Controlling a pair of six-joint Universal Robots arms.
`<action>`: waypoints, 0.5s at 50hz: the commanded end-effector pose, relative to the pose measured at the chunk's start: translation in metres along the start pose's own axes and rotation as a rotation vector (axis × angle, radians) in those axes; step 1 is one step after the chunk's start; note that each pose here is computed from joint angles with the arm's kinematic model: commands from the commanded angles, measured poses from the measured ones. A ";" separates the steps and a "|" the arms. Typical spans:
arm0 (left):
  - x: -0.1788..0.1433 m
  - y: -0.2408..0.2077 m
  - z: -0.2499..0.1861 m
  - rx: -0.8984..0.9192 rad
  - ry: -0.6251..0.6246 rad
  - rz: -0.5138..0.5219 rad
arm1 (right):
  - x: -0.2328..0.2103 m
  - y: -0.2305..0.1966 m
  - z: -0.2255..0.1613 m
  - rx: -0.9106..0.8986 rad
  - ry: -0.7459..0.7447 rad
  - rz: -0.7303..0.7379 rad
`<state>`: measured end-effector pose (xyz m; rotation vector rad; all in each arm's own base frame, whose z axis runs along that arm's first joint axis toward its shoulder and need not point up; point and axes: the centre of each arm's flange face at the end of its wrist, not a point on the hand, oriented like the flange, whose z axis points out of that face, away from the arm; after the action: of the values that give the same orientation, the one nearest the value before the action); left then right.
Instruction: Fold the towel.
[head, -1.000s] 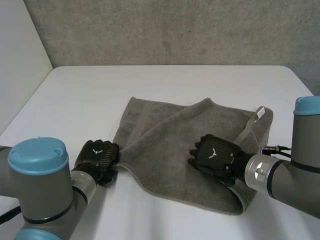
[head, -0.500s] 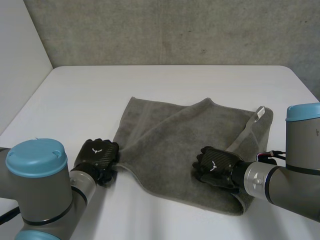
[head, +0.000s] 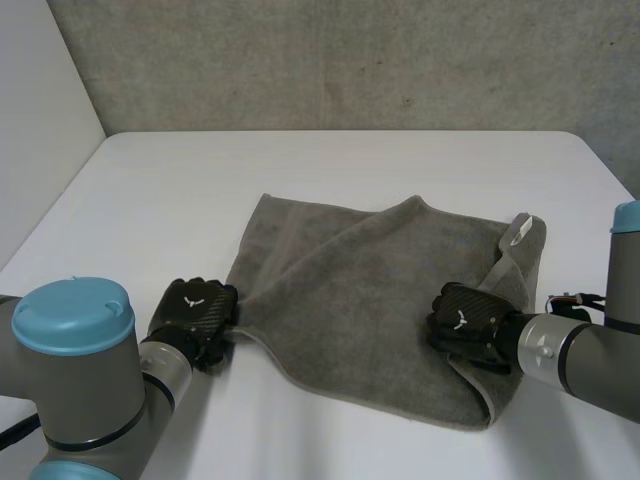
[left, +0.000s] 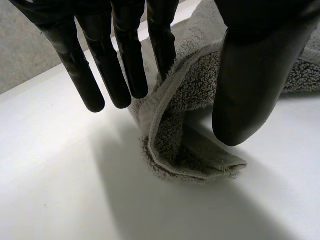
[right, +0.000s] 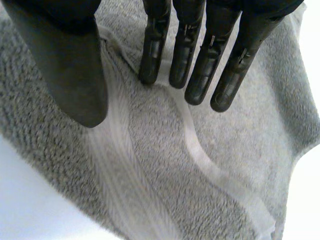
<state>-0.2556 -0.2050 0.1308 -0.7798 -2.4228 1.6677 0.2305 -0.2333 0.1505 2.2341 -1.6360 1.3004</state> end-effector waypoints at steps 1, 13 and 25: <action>0.000 0.000 0.000 0.000 0.001 0.000 | 0.003 0.010 -0.005 -0.019 0.017 -0.004; 0.000 -0.001 0.001 0.007 -0.002 -0.001 | -0.001 0.003 -0.012 0.011 0.060 -0.015; 0.000 0.000 0.000 0.006 -0.002 0.000 | -0.012 -0.018 -0.030 0.128 0.052 -0.027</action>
<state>-0.2557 -0.2060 0.1310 -0.7758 -2.4174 1.6767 0.2256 -0.2091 0.1641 2.2373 -1.5565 1.4433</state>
